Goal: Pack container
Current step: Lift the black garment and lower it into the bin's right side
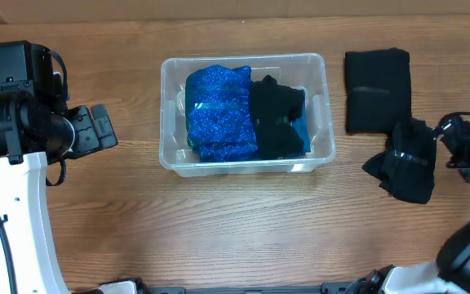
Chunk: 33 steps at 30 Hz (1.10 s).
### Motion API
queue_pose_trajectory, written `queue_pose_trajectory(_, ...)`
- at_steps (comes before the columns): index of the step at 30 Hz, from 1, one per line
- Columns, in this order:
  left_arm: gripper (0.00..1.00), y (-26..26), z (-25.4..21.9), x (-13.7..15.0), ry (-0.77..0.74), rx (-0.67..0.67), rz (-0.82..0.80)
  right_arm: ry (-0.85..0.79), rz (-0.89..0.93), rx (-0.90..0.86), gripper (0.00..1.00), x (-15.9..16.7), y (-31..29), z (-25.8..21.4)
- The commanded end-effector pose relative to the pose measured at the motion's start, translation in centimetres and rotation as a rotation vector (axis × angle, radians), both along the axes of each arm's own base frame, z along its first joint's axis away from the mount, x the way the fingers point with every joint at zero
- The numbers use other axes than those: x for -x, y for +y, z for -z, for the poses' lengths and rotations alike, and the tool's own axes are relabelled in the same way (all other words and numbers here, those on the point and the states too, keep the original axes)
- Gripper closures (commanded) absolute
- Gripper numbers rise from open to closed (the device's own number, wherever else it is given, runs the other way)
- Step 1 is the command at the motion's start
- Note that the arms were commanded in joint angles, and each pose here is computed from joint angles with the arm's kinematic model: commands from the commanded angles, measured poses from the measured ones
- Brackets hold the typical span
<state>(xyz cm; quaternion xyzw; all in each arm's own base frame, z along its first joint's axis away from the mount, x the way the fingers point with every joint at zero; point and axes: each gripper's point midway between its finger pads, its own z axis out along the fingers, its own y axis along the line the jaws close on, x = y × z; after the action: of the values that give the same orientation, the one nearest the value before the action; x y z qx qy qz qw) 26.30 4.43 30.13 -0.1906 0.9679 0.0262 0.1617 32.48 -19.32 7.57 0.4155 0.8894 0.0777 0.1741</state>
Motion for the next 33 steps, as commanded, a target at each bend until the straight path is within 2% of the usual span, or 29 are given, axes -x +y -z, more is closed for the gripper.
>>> queue_pose_trajectory(1, 0.0, 0.0, 0.1, 0.0, 0.004, -0.006, -0.005, 0.068, -0.14, -0.037, 0.0, 0.2, 0.7, 4.1)
queue_pose_trajectory(4, 0.0, 0.0, 0.1, 0.0, 0.005, -0.006, -0.004, 0.1, -0.149, -0.053, 0.0, 0.3, 0.6, 6.1)
queue_pose_trajectory(6, 0.0, 0.0, 0.1, 0.0, 0.005, -0.006, -0.005, 0.101, -0.159, -0.105, 0.04, 0.3, 1.5, 6.8)
queue_pose_trajectory(8, 0.0, 0.0, 0.1, 0.0, 0.004, -0.006, -0.005, 0.113, -0.166, -0.168, 0.23, 0.7, 2.6, 8.0)
queue_pose_trajectory(10, 0.0, 0.0, 0.1, 0.0, 0.004, -0.006, -0.005, 0.112, -0.171, -0.224, 0.66, 1.1, 3.8, 8.4)
queue_pose_trajectory(12, 0.0, 0.0, 0.1, 0.0, 0.005, -0.006, -0.004, 0.081, -0.178, -0.256, 0.79, 0.7, 4.3, 7.4)
queue_pose_trajectory(14, 0.0, 0.0, 0.1, 0.0, 0.005, -0.006, -0.004, 0.027, -0.189, -0.264, 0.83, -0.1, 4.6, 5.1)
queue_pose_trajectory(17, 0.0, 0.0, 0.1, 0.0, 0.005, -0.006, -0.005, -0.145, -0.229, -0.271, 0.96, -1.8, 5.7, -1.9)
queue_pose_trajectory(21, 0.0, 0.0, 0.1, 0.0, 0.005, -0.006, -0.004, -0.415, -0.308, -0.31, 0.96, -1.3, 10.6, -13.4)
queue_pose_trajectory(26, 0.0, 0.0, 0.1, 0.0, 0.005, -0.006, -0.005, -0.601, -0.459, -0.295, 0.96, 1.1, 18.9, -22.1)
queue_pose_trajectory(30, 0.0, 0.0, 0.1, 0.0, 0.005, -0.006, -0.004, -0.691, -0.551, -0.365, 0.96, 0.8, 25.6, -25.9)
queue_pose_trajectory(33, 0.0, 0.0, 0.1, 0.0, 0.005, -0.006, -0.005, -0.641, -0.487, -0.399, 0.96, -1.2, 29.9, -25.2)
